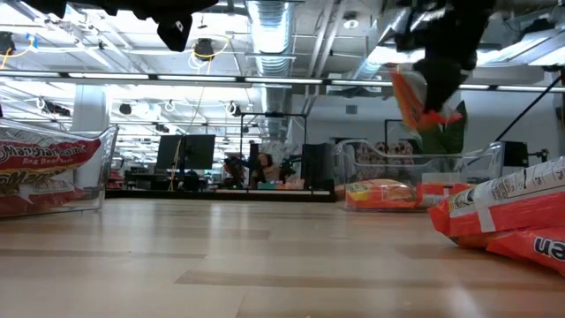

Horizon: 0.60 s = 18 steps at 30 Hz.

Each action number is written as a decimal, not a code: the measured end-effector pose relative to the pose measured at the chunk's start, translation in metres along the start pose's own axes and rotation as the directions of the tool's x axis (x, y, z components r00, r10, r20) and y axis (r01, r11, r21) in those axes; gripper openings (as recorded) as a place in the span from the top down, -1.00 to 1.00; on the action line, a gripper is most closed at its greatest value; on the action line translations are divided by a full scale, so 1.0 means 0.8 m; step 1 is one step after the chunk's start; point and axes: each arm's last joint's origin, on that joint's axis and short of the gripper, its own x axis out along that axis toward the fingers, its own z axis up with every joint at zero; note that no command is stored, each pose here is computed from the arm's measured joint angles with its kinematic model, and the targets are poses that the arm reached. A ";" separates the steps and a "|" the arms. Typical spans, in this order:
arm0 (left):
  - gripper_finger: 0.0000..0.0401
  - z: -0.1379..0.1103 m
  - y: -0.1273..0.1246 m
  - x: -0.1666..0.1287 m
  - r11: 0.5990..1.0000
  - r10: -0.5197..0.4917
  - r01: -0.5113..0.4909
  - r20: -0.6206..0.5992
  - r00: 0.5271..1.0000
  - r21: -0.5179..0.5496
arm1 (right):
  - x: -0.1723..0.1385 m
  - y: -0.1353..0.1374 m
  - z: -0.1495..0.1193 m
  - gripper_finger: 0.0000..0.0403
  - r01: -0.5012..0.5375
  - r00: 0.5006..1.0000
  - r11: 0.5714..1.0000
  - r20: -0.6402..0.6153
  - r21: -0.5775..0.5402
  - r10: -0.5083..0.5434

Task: Sort Maruchan noodles
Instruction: Put the orange noodle pack into the top transparent bin, then put the orange noodle pack into the bottom right transparent bin

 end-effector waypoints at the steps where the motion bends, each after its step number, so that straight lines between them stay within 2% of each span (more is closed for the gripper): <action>1: 1.00 0.000 0.000 0.000 1.000 0.000 0.000 -0.001 1.000 0.000 | 0.006 0.000 0.000 0.86 -0.003 0.999 1.000 -0.043 -0.004 0.003; 5: 1.00 -0.001 0.000 0.000 1.000 0.001 -0.001 -0.007 1.000 0.001 | 0.029 0.008 0.004 0.69 -0.025 0.985 0.999 -0.170 -0.031 0.020; 11: 1.00 -0.002 0.000 0.000 1.000 0.001 -0.001 -0.015 1.000 0.002 | 0.054 0.020 0.008 0.46 0.004 0.972 0.996 -0.235 -0.090 -0.026; 15: 1.00 -0.002 0.000 0.000 1.000 0.002 -0.002 -0.018 1.000 0.003 | 0.051 0.020 0.010 0.26 0.002 0.970 0.994 -0.243 -0.112 -0.029; 18: 1.00 -0.003 0.000 0.000 1.000 0.002 -0.002 -0.022 1.000 0.004 | 0.037 0.016 0.013 0.08 -0.037 0.966 0.993 -0.257 -0.109 0.008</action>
